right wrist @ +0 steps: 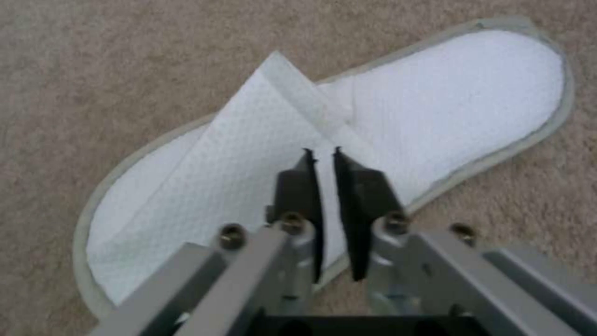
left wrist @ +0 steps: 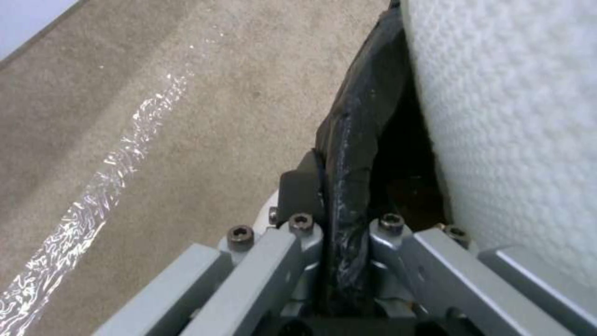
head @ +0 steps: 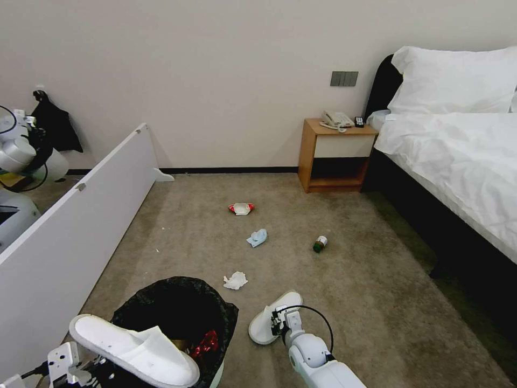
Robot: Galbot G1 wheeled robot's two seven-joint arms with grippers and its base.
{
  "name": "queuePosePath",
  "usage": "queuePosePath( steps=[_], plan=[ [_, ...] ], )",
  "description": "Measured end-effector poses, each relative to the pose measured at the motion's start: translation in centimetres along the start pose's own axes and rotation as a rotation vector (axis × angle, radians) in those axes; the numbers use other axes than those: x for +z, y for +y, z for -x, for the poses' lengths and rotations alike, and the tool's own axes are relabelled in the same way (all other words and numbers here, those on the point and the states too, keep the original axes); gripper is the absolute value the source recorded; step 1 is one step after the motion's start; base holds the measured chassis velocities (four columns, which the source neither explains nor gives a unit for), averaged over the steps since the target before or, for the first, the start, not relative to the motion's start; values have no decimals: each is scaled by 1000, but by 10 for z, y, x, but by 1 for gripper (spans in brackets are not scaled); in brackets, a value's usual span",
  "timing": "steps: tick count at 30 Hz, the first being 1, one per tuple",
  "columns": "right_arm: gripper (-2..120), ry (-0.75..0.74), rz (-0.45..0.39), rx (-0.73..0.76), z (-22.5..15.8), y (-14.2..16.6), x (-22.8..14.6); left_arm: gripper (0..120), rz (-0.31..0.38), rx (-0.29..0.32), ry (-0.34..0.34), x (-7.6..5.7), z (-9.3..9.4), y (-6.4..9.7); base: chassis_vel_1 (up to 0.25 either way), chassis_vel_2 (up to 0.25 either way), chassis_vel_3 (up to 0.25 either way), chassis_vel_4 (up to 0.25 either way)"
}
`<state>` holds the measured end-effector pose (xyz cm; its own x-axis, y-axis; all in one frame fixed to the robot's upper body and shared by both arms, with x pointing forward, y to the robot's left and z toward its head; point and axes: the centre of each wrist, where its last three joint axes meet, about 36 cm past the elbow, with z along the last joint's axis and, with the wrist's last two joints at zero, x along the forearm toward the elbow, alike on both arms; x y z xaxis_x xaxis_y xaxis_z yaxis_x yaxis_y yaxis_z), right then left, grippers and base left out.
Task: Pick up the trash bin, then pick up the garbage from the floor and place it into the trash bin.
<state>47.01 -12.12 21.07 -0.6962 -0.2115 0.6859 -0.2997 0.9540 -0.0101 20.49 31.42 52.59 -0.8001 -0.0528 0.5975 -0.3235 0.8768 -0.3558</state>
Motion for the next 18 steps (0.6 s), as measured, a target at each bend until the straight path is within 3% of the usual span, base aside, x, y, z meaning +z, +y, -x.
queuePosePath(
  steps=[1, 18],
  plan=[
    [0, -1, 1, 1, 0, -1, -1, 3, 1, 1, 0, 0, 0, 0, 0, 0, 0, 0],
    [2, -26, 9, -30, 3, 2, -8, 3, 7, 10, -9, -3, 1, -1, 0, 0, 0, 0]
  ],
)
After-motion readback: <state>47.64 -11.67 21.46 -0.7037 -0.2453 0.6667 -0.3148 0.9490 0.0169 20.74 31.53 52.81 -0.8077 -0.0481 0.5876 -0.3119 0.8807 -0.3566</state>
